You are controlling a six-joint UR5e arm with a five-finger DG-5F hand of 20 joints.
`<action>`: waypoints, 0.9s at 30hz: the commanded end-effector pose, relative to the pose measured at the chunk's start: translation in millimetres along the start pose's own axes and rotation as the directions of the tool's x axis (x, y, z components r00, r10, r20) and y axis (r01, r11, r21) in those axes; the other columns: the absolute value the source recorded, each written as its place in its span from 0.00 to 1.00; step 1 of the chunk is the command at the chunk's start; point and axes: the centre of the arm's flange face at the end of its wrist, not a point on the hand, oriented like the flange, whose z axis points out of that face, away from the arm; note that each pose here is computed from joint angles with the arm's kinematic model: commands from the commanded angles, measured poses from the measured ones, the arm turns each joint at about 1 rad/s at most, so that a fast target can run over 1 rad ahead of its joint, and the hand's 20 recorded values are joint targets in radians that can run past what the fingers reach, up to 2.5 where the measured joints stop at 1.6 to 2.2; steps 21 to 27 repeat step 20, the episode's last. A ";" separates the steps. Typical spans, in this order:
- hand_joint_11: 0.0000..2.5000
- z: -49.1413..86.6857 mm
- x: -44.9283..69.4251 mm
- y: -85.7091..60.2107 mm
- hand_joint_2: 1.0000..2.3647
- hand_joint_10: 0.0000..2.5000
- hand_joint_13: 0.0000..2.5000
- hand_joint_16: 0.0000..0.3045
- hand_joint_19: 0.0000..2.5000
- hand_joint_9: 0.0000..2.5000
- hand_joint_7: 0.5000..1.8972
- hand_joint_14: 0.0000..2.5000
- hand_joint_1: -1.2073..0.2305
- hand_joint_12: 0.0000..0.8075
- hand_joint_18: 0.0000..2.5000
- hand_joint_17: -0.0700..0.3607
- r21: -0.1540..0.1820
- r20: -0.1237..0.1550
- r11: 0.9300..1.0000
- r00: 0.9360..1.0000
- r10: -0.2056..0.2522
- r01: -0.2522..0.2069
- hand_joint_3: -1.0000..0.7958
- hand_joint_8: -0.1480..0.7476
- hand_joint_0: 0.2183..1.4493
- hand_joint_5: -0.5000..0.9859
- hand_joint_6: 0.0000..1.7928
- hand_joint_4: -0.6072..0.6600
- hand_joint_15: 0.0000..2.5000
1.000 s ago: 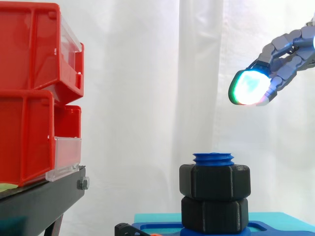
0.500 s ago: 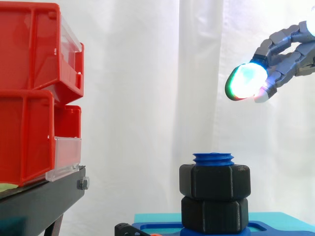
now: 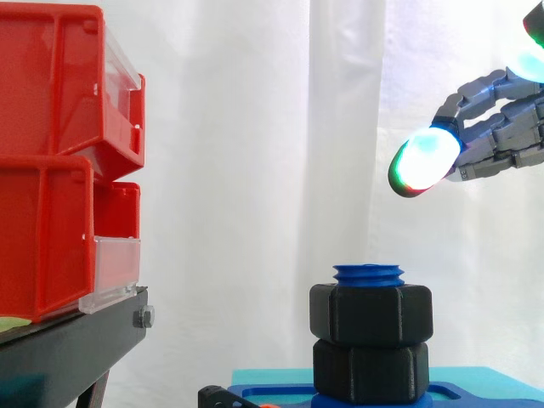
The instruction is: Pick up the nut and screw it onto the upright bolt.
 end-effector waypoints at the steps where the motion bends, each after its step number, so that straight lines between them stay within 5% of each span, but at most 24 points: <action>1: 0.00 0.7 1.6 -2.7 0.00 0.00 0.00 0.15 0.00 0.05 0.11 0.00 0.62 0.46 0.00 0.41 0.016 0.006 1.000 1.000 0.015 -0.015 0.28 0.40 0.21 0.17 0.28 0.55 0.00; 5: 0.00 0.2 2.2 -2.6 0.00 0.00 0.00 0.16 0.00 0.00 0.12 0.00 0.64 0.46 0.00 0.42 0.020 0.004 0.999 0.999 0.032 -0.032 0.28 0.39 0.20 0.17 0.28 0.52 0.00; 9: 0.00 -9.3 26.9 -19.1 0.00 0.00 0.00 0.16 0.00 0.00 0.15 0.00 0.65 0.46 0.00 0.41 0.034 -0.029 0.999 0.999 0.042 -0.041 0.28 0.39 0.20 0.17 0.28 0.52 0.00; 11: 0.00 -9.0 41.5 -23.8 0.00 0.00 0.00 0.16 0.00 0.00 0.16 0.00 0.65 0.46 0.00 0.42 -0.009 0.018 0.995 0.995 0.099 -0.099 0.28 0.39 0.20 0.17 0.28 0.52 0.00; 14: 0.00 -2.7 38.8 -17.2 0.00 0.00 0.00 0.16 0.00 0.00 0.17 0.00 0.65 0.46 0.00 0.42 -0.057 0.074 0.989 0.987 0.141 -0.137 0.28 0.39 0.20 0.17 0.28 0.52 0.00; 27: 0.00 -5.0 41.2 -18.1 0.00 0.00 0.00 0.16 0.00 0.00 0.20 0.00 0.64 0.47 0.00 0.42 -0.041 0.058 0.991 0.989 0.133 -0.130 0.28 0.39 0.20 0.17 0.28 0.53 0.00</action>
